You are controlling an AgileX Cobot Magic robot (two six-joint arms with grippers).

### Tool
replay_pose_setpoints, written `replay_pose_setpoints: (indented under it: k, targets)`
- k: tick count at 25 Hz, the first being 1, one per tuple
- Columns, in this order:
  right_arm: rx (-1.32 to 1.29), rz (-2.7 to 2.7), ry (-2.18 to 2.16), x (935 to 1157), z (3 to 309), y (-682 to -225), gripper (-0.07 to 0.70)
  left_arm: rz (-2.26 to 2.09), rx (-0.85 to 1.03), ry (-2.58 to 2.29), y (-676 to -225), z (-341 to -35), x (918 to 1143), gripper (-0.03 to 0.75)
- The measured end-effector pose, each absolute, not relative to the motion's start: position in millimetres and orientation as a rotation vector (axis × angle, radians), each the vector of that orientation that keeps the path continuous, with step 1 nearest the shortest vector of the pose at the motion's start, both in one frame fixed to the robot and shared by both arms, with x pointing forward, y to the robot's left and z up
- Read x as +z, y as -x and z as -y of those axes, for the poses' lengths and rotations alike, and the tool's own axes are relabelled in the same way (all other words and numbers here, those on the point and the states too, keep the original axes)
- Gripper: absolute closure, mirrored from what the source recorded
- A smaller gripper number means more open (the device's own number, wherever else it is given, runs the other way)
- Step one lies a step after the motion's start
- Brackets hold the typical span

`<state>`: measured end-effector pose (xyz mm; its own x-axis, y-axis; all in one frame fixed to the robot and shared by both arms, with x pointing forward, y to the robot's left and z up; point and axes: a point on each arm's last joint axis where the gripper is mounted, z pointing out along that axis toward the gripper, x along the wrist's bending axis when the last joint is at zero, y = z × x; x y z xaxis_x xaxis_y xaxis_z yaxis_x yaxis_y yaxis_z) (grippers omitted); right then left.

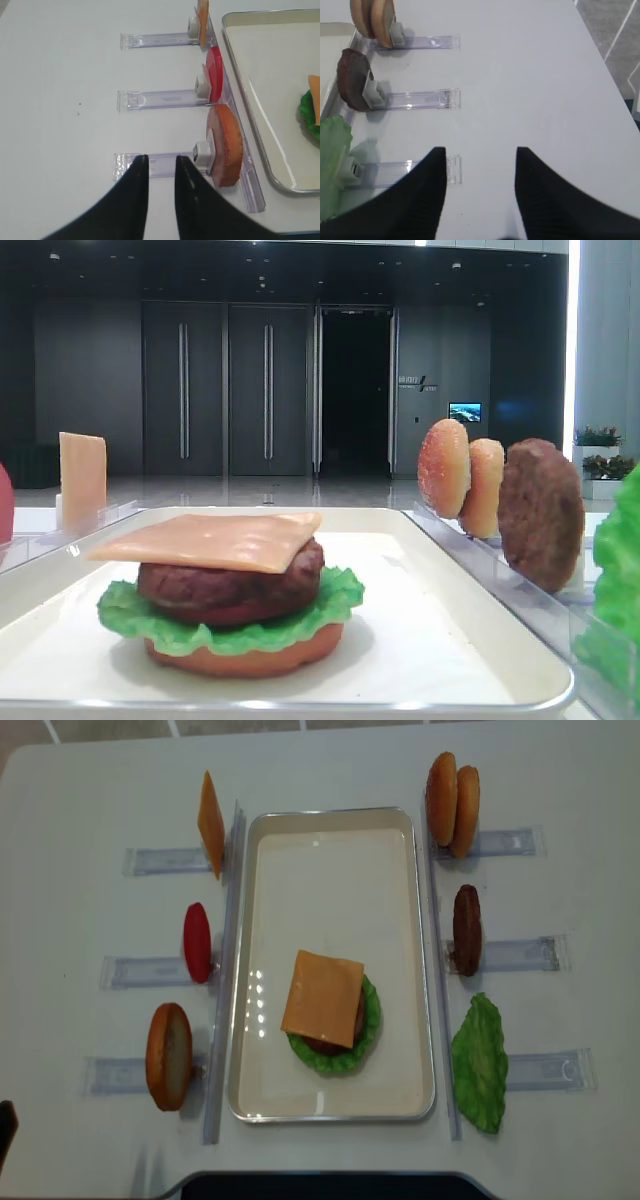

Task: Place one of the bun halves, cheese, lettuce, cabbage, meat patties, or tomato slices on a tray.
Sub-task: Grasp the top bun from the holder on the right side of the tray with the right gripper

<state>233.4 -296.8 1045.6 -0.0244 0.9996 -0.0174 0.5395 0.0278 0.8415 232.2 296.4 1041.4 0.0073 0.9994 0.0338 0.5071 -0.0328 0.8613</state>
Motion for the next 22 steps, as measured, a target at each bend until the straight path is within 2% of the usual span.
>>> replay_pose_setpoints:
  k: [12, 19, 22]
  targets:
    - [0.605, -1.903, -1.826, 1062, 297, -310, 0.321, -1.575, 0.936, -1.617, -232, -296, 1041, 0.646]
    - [0.432, -2.036, -1.953, 1084, 298, -375, 0.325, -1.575, 0.936, -1.617, -232, -296, 1041, 0.706]
    - [0.434, -2.06, -1.982, 1099, 296, -402, 0.326, -1.575, 0.936, -1.617, -232, -296, 1041, 0.714]
